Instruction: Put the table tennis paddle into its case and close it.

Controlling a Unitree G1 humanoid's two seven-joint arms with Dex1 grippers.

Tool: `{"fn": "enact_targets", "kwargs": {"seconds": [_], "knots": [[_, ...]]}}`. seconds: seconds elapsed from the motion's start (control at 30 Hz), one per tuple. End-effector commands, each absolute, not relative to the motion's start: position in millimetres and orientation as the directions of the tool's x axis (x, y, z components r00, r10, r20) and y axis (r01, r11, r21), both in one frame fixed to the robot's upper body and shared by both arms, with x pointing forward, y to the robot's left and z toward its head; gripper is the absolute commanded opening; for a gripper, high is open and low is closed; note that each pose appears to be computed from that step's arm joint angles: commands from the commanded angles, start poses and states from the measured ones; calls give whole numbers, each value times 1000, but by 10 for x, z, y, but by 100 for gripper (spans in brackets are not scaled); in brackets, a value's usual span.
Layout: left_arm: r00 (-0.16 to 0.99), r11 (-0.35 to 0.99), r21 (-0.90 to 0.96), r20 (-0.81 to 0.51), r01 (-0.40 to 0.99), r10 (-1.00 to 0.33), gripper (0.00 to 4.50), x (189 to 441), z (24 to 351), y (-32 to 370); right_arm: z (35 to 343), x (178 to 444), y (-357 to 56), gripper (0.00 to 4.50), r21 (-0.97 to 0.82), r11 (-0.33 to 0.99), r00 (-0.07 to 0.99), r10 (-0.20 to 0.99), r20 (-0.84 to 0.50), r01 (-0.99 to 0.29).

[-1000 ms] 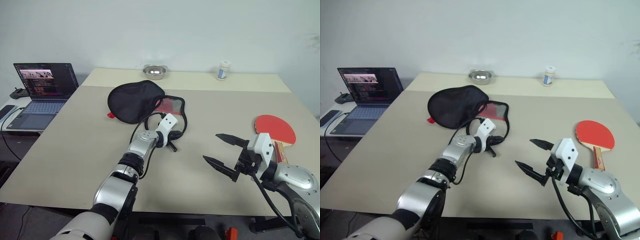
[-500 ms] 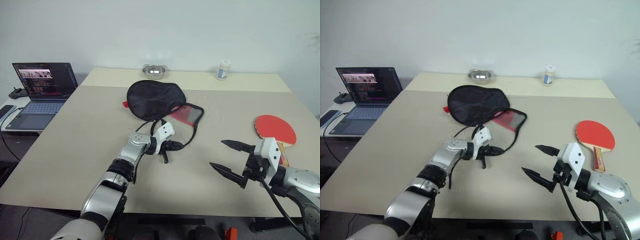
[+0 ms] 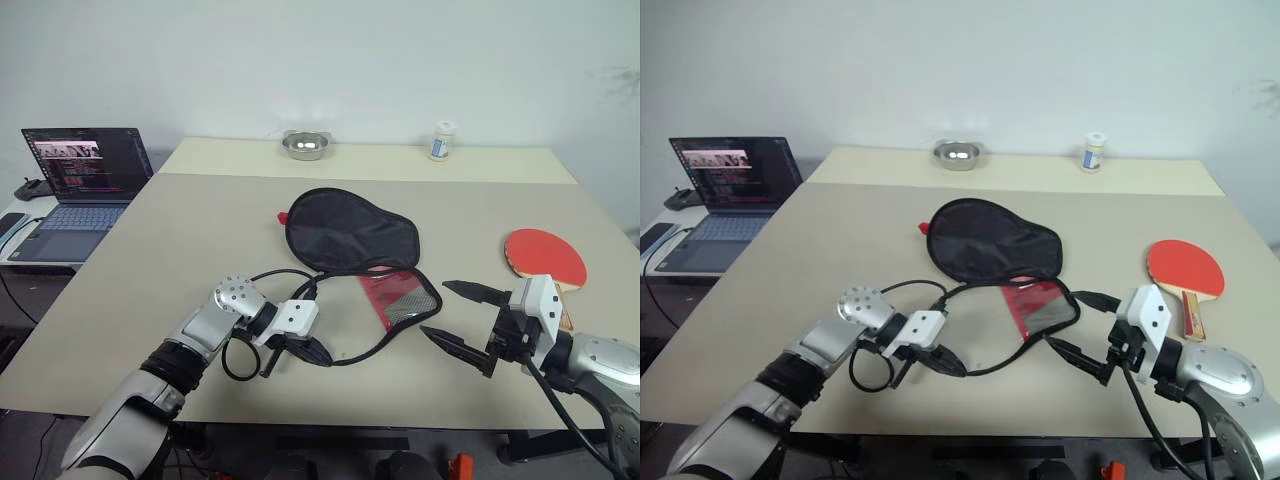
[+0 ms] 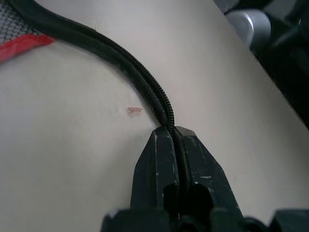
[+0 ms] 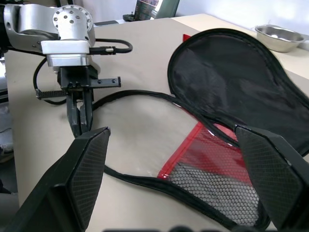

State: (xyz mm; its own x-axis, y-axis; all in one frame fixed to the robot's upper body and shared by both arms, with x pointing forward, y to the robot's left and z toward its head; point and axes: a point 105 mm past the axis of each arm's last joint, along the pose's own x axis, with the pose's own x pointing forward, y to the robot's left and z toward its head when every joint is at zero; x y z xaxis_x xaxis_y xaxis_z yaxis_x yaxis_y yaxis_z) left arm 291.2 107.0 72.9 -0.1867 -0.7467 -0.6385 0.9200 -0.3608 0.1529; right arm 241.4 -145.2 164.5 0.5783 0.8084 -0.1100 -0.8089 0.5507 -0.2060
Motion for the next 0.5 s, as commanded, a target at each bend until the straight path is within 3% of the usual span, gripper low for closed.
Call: {"fn": "enact_targets", "kwargs": {"seconds": [0.03,0.4,0.5], "knots": [[-133,-332,152,-705,931,-697,5,3040,637,1255,1703,2419,-1425,450,-233,533,564,821,-91,-813],[-136,-244,97,-612,965,-779,5,2891,602,1266,1695,2464,-1457,450,-234,538,568,818,-88,-810],[-19,-111,138,-540,984,-841,69,3050,694,1236,1683,2463,-1464,450,-231,540,570,817,-89,-809]]}}
